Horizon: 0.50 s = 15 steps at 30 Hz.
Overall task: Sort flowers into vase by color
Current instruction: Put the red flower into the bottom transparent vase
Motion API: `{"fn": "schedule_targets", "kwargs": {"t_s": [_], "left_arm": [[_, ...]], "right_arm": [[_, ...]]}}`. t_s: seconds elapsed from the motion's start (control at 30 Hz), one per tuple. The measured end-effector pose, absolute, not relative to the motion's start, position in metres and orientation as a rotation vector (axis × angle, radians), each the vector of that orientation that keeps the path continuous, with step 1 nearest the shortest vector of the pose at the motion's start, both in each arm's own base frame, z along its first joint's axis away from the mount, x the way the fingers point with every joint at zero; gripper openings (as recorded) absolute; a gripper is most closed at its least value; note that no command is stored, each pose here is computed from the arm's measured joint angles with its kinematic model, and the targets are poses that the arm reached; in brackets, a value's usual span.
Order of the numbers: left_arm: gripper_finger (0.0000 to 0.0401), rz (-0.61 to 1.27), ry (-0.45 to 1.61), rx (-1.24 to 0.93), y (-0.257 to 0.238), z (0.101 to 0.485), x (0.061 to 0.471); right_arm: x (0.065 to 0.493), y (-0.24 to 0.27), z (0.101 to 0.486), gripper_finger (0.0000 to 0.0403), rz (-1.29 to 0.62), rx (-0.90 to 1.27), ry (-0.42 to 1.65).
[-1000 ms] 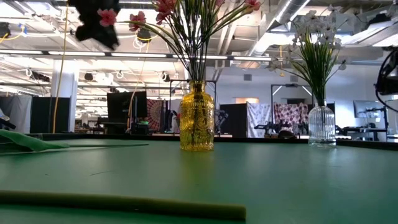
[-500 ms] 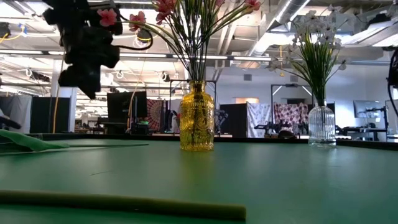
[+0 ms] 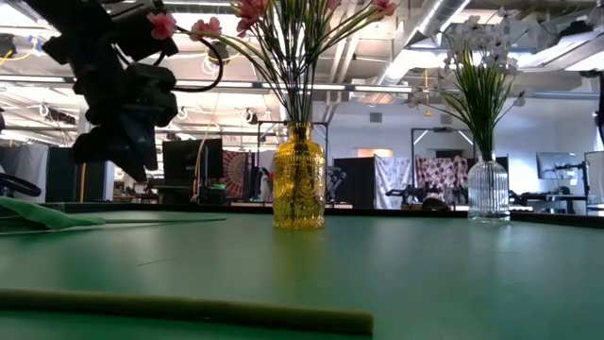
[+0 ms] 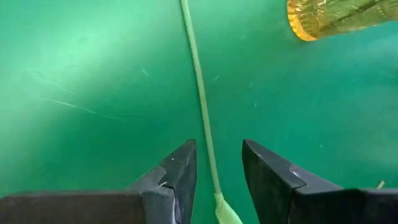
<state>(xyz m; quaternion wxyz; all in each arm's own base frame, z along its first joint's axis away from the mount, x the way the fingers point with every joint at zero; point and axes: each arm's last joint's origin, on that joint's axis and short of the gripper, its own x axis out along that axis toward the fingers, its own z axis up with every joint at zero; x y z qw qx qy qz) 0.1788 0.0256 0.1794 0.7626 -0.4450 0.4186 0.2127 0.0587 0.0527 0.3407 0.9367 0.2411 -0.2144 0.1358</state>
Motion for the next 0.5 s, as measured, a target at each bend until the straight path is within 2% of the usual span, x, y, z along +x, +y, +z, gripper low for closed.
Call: {"fn": "schedule_targets", "kwargs": {"t_s": [0.5], "left_arm": [[0.0116,0.518,0.790,-0.783,-0.021,0.160,0.184]], "right_arm": [[0.061,0.052,0.338,0.0141,0.247,0.464,-0.425]]}}
